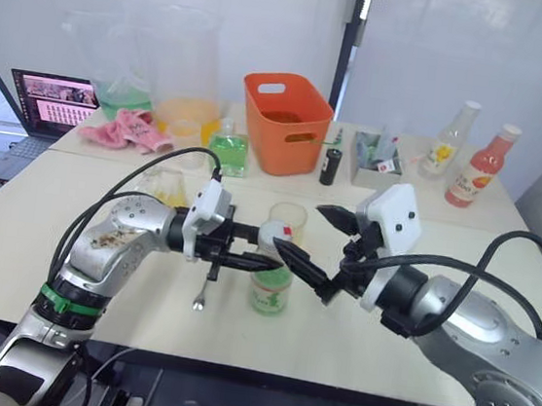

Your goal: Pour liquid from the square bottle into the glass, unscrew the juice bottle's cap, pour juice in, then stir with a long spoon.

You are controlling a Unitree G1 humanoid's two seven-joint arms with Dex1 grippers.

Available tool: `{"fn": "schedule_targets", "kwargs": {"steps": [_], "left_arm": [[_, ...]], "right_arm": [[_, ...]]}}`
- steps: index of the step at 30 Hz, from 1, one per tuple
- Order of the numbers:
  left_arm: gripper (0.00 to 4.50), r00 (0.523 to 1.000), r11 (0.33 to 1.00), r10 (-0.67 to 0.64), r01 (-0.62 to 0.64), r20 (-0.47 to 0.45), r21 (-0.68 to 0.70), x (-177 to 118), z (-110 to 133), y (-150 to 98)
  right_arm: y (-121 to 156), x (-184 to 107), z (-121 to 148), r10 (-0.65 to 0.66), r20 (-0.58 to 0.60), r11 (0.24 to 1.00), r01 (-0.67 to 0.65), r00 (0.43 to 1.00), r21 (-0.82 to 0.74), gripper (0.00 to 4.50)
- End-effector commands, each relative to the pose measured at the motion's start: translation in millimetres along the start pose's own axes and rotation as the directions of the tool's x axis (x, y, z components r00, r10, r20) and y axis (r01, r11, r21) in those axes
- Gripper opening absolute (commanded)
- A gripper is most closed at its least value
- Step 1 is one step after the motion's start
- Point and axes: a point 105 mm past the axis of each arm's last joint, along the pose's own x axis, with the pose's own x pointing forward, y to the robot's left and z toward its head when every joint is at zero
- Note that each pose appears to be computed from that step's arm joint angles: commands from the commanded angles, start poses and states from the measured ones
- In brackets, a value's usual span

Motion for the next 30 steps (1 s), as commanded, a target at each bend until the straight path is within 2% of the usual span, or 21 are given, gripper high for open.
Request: {"fn": "schedule_targets", "kwargs": {"steps": [1,7,18,21,30], "left_arm": [[1.31,1.000,0.999,0.000,0.000,0.004,0.042,-2,7,-1],[1.31,1.000,0.999,-0.007,0.007,0.000,0.041,-2,5,0],[1.31,1.000,0.999,-0.015,0.015,-0.009,0.040,0,3,2],[1.31,1.000,0.999,-0.017,0.018,-0.013,0.040,0,3,1],[1.31,1.000,0.999,-0.015,0.016,-0.021,0.044,0,4,1]], "right_arm": [[3,3,2,-0.076,0.014,0.997,0.076,0.997,-0.022,4.43],[6,11,4,-0.123,0.028,0.992,0.123,0.992,0.007,4.43],[9,18,8,-0.107,0.038,0.994,0.106,0.994,0.016,4.43],[10,19,8,-0.102,0.039,0.995,0.102,0.994,0.019,3.64],[14,25,5,-0.068,0.027,0.997,0.067,0.997,0.033,0.59]]}}
